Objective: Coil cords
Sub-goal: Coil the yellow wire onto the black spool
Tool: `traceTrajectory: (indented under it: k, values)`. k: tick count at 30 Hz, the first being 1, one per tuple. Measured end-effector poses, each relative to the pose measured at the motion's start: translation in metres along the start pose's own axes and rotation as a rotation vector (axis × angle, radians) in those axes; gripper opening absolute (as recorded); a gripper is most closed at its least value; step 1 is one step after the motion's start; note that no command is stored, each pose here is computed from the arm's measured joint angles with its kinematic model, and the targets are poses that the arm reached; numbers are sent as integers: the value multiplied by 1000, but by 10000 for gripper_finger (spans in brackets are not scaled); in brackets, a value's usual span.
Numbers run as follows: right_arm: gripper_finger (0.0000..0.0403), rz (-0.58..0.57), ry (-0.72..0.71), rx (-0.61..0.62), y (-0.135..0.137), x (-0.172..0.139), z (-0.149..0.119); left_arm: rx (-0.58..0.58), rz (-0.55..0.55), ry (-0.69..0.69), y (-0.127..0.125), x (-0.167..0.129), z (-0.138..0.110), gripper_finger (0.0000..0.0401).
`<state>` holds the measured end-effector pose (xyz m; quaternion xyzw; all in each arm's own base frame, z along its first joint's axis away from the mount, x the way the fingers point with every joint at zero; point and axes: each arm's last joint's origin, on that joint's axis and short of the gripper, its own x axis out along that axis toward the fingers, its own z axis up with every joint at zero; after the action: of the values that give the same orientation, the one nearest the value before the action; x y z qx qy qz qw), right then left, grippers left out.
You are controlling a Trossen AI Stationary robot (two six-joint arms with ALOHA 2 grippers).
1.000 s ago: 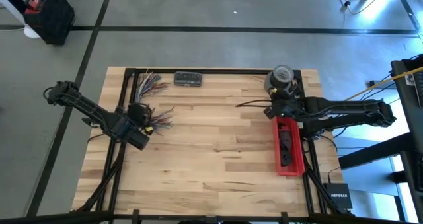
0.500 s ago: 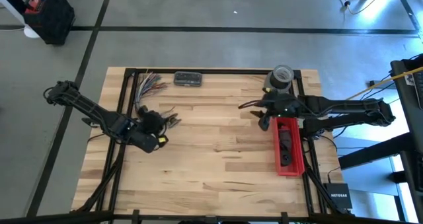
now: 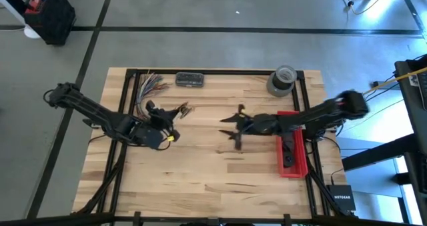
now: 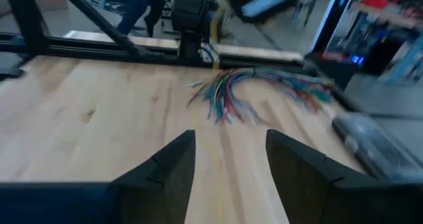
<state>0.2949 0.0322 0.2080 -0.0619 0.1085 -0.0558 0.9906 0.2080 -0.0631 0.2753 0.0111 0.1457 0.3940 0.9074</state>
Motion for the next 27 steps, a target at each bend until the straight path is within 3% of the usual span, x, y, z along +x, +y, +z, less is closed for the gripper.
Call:
traceTrajectory:
  k: [5, 8, 14, 24, 27]
  values:
    - [190, -19, -8, -61, 12, 49, -8, -6, 100, -19, -8, 18, -3, 0]
    - [190, -85, 9, -108, 18, 79, -9, 3, 125, -22, -15, 30, -5, 0]
    - [190, -213, 2, -154, 22, 128, -3, 13, 88, -21, -25, 41, -4, 0]
    - [175, -224, -44, -77, 14, 152, -2, 4, 56, -40, -27, 38, 1, 0]
    - [154, -157, -74, -8, 5, 155, -1, 4, 56, -41, -27, 38, 1, 0]
